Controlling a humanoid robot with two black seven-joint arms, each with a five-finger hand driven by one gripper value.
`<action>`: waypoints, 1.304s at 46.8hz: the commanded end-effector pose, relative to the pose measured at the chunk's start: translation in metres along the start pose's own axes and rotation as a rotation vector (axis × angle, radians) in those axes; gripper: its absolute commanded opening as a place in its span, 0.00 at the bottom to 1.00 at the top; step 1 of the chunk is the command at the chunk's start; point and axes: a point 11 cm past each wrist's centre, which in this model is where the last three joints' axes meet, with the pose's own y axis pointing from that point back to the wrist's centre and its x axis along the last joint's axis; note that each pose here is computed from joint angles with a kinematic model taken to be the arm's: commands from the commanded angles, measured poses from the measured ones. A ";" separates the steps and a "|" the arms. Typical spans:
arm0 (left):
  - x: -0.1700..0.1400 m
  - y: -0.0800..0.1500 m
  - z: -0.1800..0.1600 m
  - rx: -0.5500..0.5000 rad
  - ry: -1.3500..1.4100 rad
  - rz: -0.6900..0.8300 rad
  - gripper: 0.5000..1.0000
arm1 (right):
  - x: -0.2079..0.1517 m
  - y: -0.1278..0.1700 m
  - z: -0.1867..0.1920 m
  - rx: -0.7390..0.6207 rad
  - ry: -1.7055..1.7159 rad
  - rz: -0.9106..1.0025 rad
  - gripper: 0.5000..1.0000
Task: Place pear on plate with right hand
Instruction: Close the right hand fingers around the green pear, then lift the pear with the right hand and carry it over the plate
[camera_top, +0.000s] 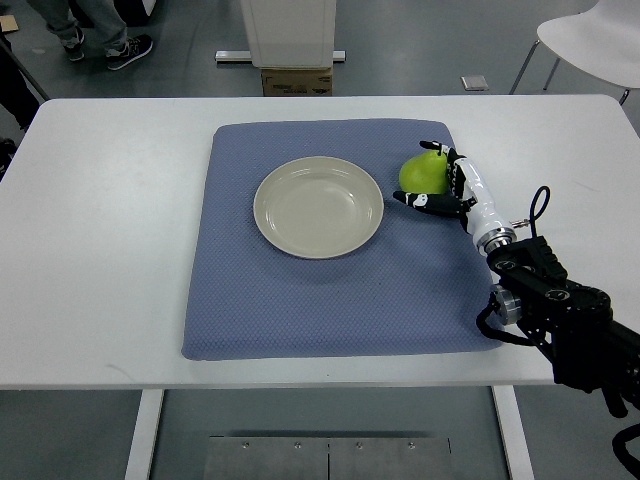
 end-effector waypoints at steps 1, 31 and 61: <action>0.000 0.000 0.000 0.000 0.000 0.000 1.00 | 0.000 0.000 0.003 -0.009 0.015 0.010 0.76; 0.000 0.000 0.001 -0.001 0.000 -0.001 1.00 | 0.001 -0.018 -0.021 0.028 0.039 0.019 0.00; 0.000 0.000 0.000 0.000 0.000 0.000 1.00 | -0.037 -0.048 -0.095 0.161 0.043 -0.196 0.00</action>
